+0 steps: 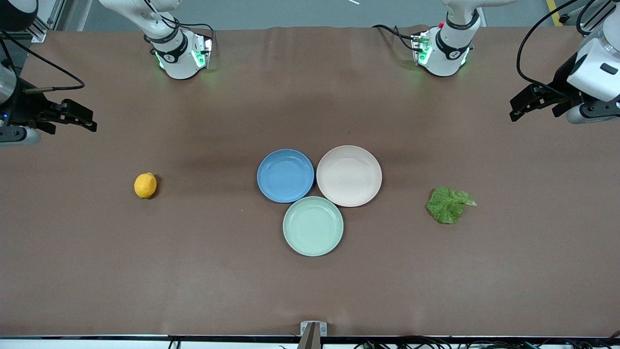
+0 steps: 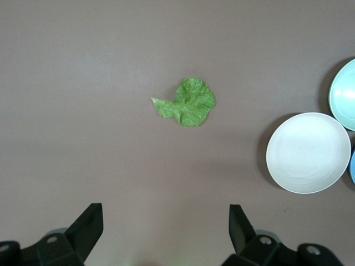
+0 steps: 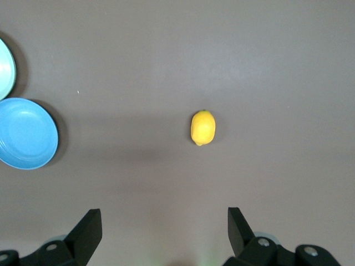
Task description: Pick lemon and lettuce from plates
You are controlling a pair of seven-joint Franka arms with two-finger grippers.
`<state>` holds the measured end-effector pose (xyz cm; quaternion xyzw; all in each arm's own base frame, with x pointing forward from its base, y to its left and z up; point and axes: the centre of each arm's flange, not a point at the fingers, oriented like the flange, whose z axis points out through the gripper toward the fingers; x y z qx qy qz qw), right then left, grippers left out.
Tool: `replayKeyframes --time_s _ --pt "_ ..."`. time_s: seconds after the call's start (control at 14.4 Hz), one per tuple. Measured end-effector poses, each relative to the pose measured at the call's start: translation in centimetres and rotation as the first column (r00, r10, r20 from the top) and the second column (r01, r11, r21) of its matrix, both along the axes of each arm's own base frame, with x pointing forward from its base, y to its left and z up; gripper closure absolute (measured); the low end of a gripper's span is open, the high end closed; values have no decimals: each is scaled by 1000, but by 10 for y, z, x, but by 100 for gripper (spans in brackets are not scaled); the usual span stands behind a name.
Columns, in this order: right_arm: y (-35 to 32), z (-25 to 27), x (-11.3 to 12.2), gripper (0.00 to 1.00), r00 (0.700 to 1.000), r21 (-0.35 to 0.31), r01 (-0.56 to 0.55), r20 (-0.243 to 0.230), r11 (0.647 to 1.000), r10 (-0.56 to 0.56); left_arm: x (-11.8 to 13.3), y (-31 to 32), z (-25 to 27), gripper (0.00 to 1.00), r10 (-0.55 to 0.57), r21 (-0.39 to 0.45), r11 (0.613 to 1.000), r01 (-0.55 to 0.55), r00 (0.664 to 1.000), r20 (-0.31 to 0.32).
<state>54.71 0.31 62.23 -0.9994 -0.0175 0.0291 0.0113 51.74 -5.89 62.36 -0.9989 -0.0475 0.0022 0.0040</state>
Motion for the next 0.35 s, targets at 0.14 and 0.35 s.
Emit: replayKeyframes --time_s 0.14,0.35 --pt "-3 18 1 0 999 0 6 39 1000 -6 -2 1 -2 0 0 5 1000 0 1000 -18" --pt "-5 32 1 0 998 0 9 68 1000 -8 -2 2 -2 0 0 15 1000 0 1000 -21"
